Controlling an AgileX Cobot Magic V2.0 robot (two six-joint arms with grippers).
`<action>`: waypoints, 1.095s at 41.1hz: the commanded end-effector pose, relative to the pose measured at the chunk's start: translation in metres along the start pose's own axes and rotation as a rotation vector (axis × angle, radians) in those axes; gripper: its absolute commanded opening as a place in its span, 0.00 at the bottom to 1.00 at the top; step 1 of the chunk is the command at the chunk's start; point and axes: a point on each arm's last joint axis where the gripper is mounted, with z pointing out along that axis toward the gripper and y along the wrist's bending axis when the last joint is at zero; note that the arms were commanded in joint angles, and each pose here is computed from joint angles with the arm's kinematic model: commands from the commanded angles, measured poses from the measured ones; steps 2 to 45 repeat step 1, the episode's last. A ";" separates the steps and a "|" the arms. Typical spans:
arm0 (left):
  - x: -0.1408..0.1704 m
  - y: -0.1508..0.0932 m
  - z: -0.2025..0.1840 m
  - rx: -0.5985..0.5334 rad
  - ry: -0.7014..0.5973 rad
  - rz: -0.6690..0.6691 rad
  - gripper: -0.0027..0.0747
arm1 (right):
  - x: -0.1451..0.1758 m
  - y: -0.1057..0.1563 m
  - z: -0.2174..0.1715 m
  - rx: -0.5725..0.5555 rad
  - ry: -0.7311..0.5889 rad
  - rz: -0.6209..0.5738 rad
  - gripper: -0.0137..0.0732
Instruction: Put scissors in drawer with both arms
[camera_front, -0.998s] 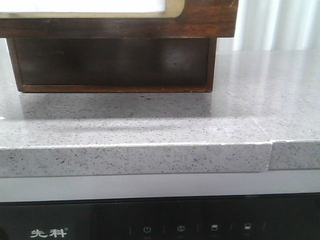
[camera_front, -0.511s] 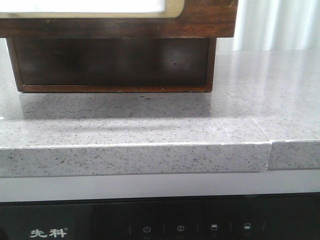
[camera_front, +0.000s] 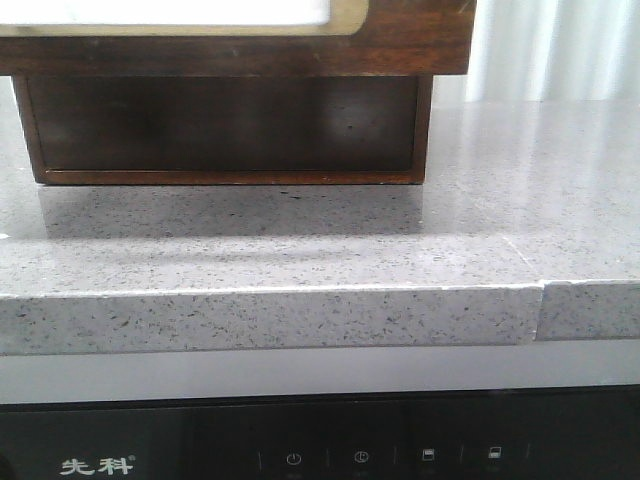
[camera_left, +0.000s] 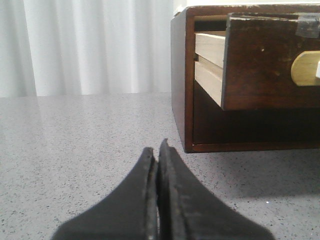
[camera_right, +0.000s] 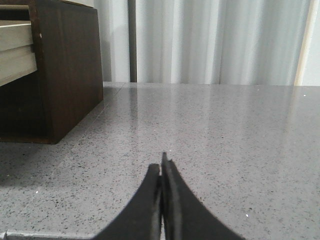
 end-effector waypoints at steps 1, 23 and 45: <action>0.000 0.001 -0.001 -0.009 -0.074 -0.012 0.01 | -0.009 0.000 -0.002 0.000 -0.104 -0.019 0.08; 0.000 0.001 -0.001 -0.009 -0.074 -0.012 0.01 | -0.009 0.000 -0.002 0.000 -0.104 -0.019 0.08; 0.000 0.001 -0.001 -0.009 -0.074 -0.012 0.01 | -0.009 0.000 -0.002 0.000 -0.104 -0.019 0.08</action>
